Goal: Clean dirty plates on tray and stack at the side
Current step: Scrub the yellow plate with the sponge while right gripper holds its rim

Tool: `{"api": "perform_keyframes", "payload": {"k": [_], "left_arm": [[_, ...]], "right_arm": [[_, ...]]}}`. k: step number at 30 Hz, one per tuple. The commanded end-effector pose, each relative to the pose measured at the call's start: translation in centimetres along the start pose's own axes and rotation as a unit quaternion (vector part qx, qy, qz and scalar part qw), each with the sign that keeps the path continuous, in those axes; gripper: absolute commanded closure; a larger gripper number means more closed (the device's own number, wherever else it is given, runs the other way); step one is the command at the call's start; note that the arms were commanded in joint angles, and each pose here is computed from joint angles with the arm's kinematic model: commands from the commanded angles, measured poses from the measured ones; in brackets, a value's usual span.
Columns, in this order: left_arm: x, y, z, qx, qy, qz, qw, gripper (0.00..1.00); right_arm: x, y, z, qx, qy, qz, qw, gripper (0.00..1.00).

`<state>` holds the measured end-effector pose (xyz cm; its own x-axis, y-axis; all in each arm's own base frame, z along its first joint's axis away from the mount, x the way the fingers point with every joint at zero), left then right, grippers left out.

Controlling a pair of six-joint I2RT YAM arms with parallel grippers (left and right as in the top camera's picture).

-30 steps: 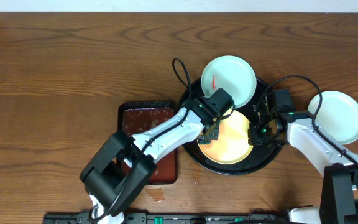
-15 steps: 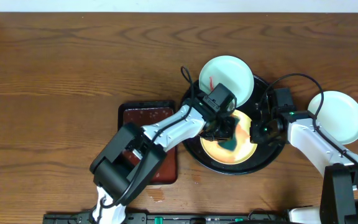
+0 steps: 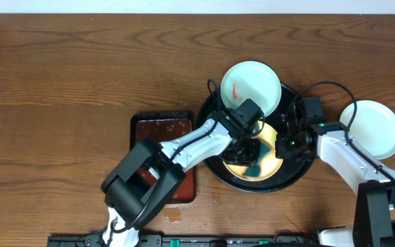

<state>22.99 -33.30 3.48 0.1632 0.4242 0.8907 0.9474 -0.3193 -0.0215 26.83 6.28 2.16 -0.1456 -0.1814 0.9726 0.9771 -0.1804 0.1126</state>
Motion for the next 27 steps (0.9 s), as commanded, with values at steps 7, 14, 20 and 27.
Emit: {"api": "perform_keyframes", "payload": {"k": [7,14,20,27], "left_arm": [[4.2,2.4,12.0,0.032,0.331,-0.104,0.937,0.93],[7.9,4.0,13.9,0.019,0.436,-0.168,0.884,0.93],[8.5,4.4,13.9,-0.023,0.453,-0.163,0.876,0.92],[11.8,2.4,11.6,0.011,0.405,-0.156,0.901,0.92]], "right_arm": [[-0.7,-0.9,-1.3,-0.007,-0.031,0.016,0.999,0.99],[-0.7,-0.9,-1.3,-0.007,-0.031,0.016,0.999,0.99],[-0.7,-0.9,-1.3,-0.007,-0.031,0.017,0.999,0.99],[-0.7,-1.0,-1.3,0.001,-0.031,0.019,0.999,0.99]]}}
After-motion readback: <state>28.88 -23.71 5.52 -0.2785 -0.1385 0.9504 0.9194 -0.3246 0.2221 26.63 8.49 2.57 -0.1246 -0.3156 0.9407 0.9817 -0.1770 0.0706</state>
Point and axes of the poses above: each gripper's point midway between its finger pads, its own x axis back along the fingers, its own z axis along the line the jaws close on, y = z × x, the point moved 2 cm from there along x, back along the fingers, and after that the axes turned 7 degrees about -x, right-handed, at the moved point
